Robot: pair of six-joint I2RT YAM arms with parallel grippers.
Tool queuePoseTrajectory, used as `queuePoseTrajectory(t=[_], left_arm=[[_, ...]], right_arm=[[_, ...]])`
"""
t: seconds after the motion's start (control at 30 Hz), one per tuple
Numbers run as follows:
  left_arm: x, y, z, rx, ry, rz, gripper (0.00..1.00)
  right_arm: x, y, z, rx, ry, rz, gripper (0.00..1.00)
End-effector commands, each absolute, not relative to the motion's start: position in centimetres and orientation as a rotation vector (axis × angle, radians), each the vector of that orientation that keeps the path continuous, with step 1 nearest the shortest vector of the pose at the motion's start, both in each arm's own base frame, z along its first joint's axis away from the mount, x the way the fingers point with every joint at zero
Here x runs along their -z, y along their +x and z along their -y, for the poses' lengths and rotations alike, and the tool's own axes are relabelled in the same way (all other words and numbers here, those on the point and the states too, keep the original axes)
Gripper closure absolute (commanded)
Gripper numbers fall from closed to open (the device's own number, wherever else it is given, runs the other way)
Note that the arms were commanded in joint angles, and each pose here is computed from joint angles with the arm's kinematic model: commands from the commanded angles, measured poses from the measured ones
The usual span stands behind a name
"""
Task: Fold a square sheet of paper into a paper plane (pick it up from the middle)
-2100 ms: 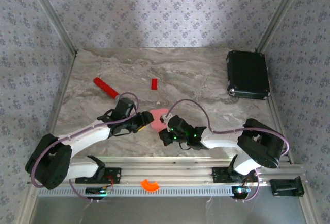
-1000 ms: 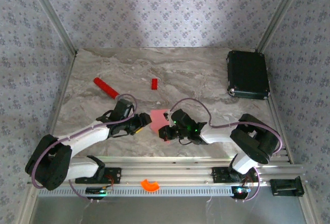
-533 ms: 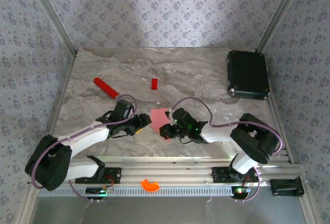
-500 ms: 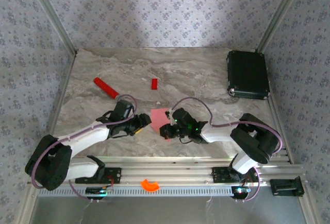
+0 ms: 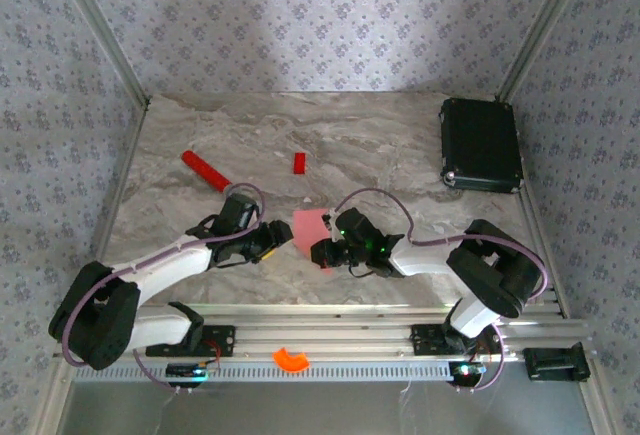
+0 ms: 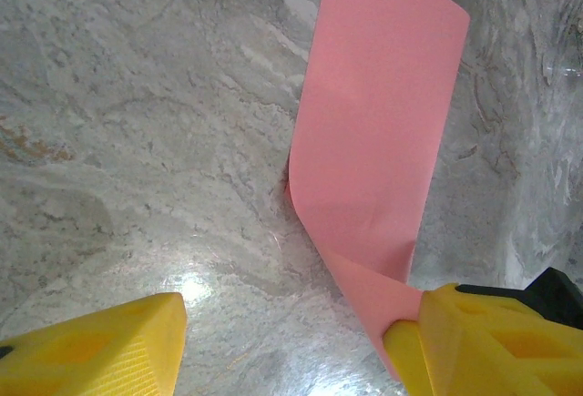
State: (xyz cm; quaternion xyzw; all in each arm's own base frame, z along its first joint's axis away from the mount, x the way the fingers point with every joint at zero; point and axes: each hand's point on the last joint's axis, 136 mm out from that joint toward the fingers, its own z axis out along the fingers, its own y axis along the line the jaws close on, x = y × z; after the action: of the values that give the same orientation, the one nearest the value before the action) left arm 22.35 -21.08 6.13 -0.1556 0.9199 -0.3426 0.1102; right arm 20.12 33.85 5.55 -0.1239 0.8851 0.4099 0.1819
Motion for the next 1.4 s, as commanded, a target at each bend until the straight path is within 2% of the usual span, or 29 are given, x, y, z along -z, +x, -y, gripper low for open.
queuePoseTrajectory(t=[0.0,1.37], left_arm=[[-6.5,22.5,21.1,1.020,-0.433,-2.693,0.32],[-5.7,22.6,21.3,1.003,-0.414,-2.729,0.32]], right_arm=[[-4.7,20.0,-33.3,-1.147,-0.314,-2.536,1.00],[-4.4,21.1,-32.9,-1.174,-0.230,-2.537,1.00]])
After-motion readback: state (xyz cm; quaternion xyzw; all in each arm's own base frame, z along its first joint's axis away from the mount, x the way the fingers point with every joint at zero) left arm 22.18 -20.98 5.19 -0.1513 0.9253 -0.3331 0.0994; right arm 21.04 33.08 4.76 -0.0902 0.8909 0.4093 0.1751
